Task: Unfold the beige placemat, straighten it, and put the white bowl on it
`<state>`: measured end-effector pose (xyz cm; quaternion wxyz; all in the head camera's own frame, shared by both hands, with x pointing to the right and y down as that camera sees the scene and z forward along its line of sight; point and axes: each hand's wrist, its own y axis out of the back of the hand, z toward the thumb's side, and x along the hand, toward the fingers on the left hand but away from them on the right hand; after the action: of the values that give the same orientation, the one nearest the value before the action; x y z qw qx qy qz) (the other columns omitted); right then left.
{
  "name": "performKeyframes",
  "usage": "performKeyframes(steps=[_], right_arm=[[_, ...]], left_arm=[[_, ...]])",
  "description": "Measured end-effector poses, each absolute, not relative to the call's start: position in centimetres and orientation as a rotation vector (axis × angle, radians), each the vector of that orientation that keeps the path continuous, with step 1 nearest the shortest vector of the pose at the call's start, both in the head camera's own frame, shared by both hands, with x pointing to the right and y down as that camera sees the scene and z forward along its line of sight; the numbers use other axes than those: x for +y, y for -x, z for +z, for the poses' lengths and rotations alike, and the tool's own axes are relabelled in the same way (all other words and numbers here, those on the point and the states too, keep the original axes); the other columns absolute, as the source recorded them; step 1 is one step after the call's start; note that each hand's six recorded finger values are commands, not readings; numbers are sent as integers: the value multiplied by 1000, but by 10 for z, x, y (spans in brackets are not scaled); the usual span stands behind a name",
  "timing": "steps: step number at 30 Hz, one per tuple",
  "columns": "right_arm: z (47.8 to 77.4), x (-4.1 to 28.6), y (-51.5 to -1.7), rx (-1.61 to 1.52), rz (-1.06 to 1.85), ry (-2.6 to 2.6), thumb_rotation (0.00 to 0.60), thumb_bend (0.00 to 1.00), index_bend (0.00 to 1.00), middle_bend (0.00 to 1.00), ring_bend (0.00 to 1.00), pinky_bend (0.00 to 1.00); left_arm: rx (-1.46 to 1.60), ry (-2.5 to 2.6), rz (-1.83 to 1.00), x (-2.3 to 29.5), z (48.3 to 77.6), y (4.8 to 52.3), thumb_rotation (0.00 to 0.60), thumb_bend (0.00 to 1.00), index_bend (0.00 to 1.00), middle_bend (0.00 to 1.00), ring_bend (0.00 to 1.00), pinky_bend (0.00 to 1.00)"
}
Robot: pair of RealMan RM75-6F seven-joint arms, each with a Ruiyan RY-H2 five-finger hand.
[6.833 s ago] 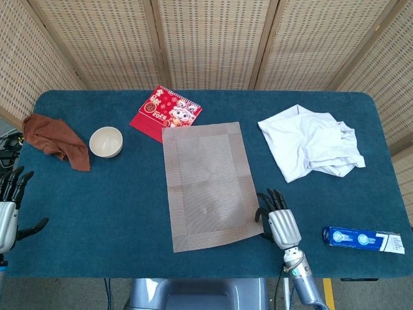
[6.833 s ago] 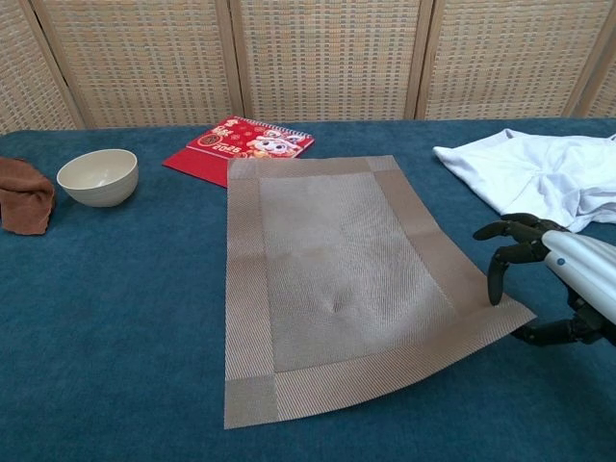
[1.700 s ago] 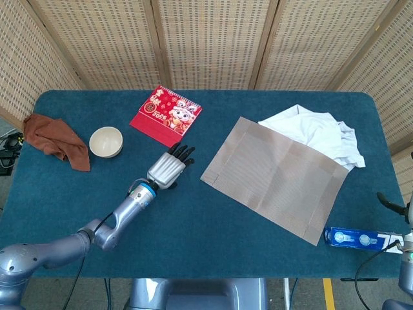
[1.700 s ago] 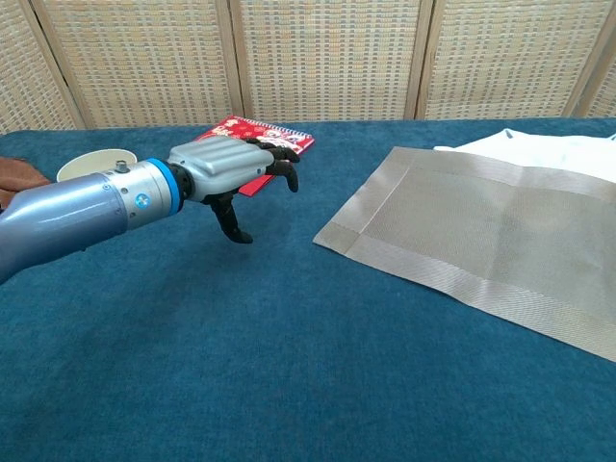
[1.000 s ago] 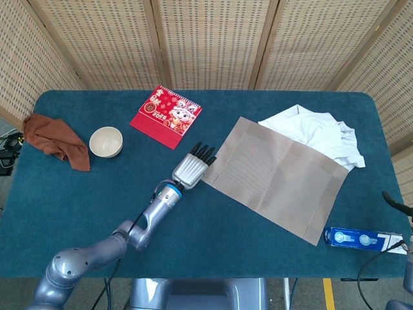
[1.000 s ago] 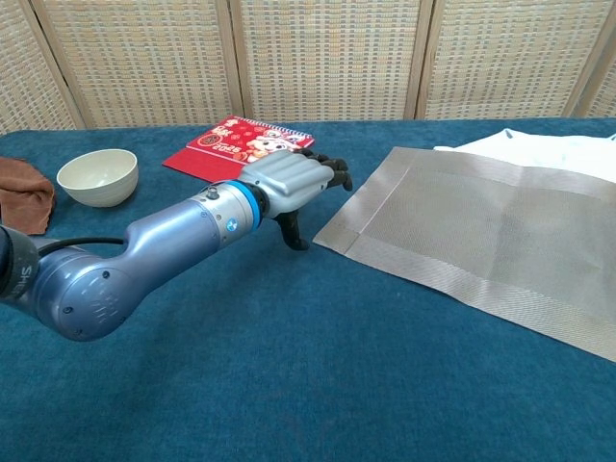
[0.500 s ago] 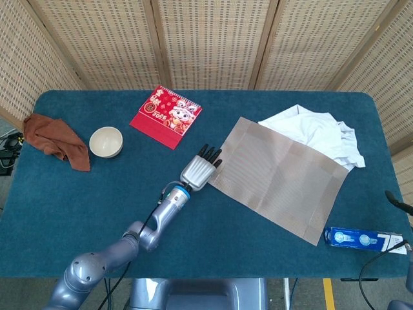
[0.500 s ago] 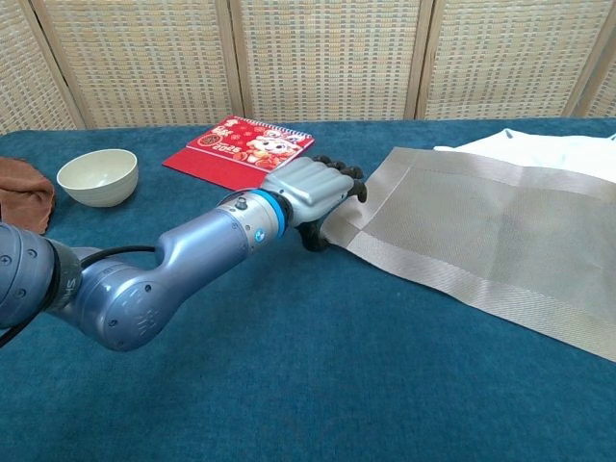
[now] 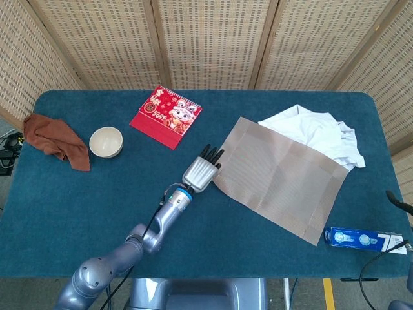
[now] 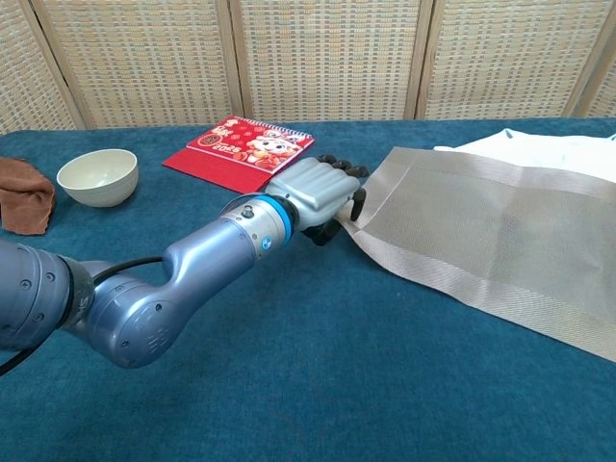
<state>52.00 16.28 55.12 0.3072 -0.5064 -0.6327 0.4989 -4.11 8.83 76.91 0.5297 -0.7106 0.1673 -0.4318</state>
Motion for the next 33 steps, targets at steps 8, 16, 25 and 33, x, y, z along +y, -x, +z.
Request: performKeyframes(steps=[8,16,25,33], right_arm=[[549,163,-519,-1676,1309,1341,600,295,93,0,0,0],[548,163,-514,-1666,1297,1349,600,295,94,0,0,0],[547,164,-508,-1649,1289,1360,600,295,95,0,0,0],[549,165,-500,-1619,1289,1374,600,295,99,0,0,0]], left_arm=[[463,1680,-1038,86,766,53,600,576,742,0,0,0],[511,1636,-1052,85,764,75,600,575,747,0,0,0],[513,1591,-1050,82,760,109,600,576,749,0,0,0],[509,1601,-1056,94,754,141,600,577,746,0,0,0]])
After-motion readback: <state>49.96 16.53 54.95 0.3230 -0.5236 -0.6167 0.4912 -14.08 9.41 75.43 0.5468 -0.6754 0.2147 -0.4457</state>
